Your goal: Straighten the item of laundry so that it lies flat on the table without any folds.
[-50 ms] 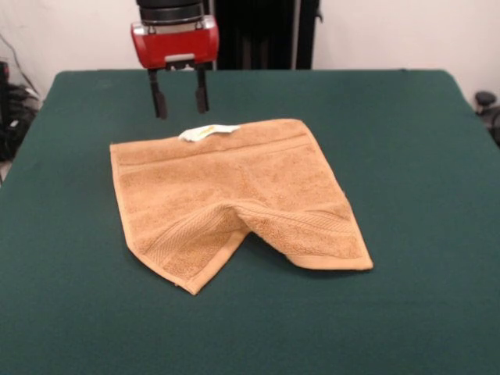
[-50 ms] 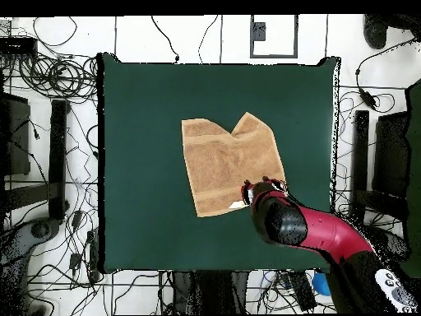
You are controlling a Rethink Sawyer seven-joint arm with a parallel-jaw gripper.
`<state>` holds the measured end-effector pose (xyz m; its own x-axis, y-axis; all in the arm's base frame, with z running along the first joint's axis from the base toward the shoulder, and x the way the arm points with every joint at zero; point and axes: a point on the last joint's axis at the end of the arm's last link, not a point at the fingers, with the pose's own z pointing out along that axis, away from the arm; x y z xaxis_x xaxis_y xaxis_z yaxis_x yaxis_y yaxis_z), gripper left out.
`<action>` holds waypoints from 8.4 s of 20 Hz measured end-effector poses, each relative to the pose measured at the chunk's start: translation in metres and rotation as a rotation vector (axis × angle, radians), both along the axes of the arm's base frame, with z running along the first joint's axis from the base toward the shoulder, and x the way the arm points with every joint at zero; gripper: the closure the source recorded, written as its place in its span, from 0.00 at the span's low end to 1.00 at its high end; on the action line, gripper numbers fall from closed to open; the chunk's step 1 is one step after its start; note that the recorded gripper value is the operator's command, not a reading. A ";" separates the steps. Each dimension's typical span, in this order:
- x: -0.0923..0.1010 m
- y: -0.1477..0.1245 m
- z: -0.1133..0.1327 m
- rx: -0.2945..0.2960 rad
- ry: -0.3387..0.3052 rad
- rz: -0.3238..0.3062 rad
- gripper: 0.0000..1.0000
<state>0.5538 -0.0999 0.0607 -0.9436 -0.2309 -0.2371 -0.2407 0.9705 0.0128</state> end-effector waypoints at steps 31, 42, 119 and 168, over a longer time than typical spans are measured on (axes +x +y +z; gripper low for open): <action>0.003 0.000 0.005 -0.008 -0.009 0.003 0.00; 0.002 0.000 0.004 -0.007 -0.008 0.003 0.00; 0.074 0.038 -0.056 -0.300 -0.142 -0.032 0.00; 0.121 -0.024 -0.083 0.018 -0.040 -0.518 0.00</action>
